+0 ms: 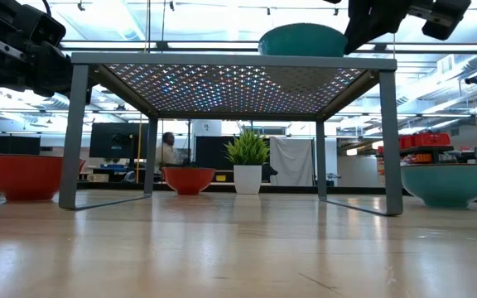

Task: Pick & Place Mini bowls
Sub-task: Put the top blue patterned bowl on the shelf

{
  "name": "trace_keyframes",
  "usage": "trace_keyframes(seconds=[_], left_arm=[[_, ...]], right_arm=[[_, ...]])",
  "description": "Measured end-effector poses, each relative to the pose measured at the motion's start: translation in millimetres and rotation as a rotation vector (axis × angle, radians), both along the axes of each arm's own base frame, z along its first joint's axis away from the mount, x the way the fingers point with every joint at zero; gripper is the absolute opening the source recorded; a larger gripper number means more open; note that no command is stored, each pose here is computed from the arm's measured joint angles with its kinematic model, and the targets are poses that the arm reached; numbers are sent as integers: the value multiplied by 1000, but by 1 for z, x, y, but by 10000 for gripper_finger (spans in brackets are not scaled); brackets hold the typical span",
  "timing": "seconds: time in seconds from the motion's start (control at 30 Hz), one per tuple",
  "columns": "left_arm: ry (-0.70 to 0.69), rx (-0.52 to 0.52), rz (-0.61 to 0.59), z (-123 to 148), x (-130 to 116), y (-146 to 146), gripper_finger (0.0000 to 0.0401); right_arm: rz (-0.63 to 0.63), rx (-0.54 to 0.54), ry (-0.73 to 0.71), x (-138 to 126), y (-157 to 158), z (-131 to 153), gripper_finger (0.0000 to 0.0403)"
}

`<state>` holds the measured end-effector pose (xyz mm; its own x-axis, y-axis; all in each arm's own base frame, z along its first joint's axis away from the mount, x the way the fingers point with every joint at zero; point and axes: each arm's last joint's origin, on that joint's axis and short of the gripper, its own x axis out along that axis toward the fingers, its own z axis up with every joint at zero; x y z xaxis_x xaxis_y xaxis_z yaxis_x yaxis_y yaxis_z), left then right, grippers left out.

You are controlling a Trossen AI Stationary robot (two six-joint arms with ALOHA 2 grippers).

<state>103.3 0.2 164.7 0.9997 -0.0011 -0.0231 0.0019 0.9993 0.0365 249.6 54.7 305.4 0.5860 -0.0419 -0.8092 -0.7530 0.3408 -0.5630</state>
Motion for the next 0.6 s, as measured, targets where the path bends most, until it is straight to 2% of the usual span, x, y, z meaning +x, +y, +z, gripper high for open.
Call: trace_keyframes(seconds=[0.3,0.6], left_arm=[[0,0,0,0,0,0,18],[0,0,0,0,0,0,18]], right_arm=[[-7,-10,-3,0,0,0,2],[-9,-5,-38,3,0,2,46]])
